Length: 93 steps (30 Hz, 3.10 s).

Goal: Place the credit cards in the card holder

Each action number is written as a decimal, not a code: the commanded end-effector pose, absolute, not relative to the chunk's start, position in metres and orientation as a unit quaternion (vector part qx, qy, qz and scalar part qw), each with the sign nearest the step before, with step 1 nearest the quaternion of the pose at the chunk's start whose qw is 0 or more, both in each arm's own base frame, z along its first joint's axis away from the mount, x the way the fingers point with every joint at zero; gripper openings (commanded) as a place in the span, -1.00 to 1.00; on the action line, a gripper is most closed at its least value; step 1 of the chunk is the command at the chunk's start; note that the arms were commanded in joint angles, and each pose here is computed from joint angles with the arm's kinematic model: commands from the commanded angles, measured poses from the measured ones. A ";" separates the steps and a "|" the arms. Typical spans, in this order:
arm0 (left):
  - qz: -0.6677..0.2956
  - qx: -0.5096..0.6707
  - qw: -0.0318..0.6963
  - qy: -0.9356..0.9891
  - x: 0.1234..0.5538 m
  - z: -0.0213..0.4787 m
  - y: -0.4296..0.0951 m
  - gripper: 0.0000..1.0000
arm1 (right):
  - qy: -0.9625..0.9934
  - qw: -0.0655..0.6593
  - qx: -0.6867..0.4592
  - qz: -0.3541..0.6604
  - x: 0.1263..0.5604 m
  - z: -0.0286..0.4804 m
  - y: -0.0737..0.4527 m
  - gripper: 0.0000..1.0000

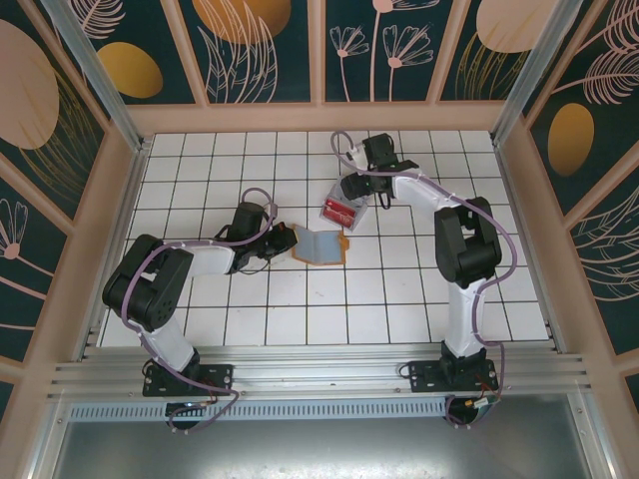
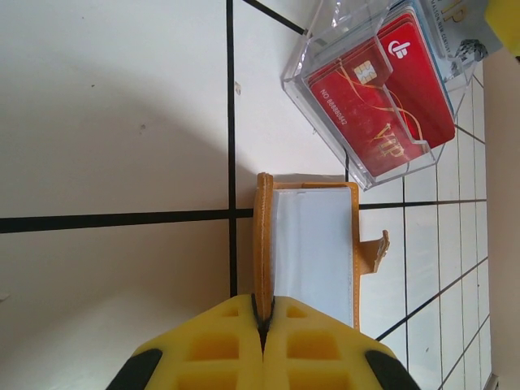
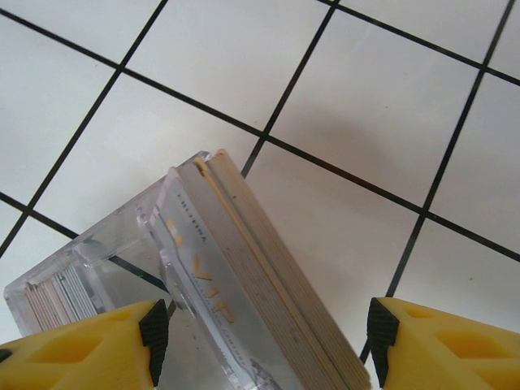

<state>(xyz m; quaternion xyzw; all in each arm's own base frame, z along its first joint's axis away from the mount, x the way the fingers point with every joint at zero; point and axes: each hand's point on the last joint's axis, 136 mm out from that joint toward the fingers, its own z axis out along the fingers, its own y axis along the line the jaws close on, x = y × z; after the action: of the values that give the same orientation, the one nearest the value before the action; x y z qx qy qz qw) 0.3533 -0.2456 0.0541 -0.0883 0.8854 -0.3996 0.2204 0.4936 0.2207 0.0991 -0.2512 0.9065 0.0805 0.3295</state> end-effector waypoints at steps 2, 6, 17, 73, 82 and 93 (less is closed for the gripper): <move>-0.410 -0.085 0.217 0.882 0.352 0.053 -0.250 -0.97 | 0.907 0.312 -0.274 0.069 0.489 0.082 0.224 0.35; -0.413 -0.085 0.216 0.881 0.352 0.053 -0.251 -0.97 | 0.909 0.315 -0.269 0.053 0.493 0.080 0.219 0.33; -0.416 -0.084 0.214 0.880 0.352 0.053 -0.252 -0.97 | 0.907 0.317 -0.276 0.025 0.492 0.073 0.218 0.14; -0.426 -0.086 0.213 0.875 0.355 0.056 -0.255 -0.97 | 0.902 0.368 -0.215 0.071 0.512 0.124 0.198 -0.42; -0.427 -0.087 0.213 0.874 0.354 0.056 -0.255 -0.96 | 0.902 0.367 -0.196 0.114 0.513 0.127 0.198 -0.45; -0.427 -0.089 0.214 0.874 0.354 0.056 -0.254 -0.96 | 0.897 0.350 -0.149 0.225 0.512 0.123 0.187 -0.36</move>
<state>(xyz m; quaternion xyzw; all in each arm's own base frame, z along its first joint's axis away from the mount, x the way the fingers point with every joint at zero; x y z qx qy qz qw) 0.3532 -0.2505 0.0536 -0.0917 0.8799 -0.4153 0.2120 0.5109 0.1867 0.0989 -0.1600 0.9109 0.1917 0.3285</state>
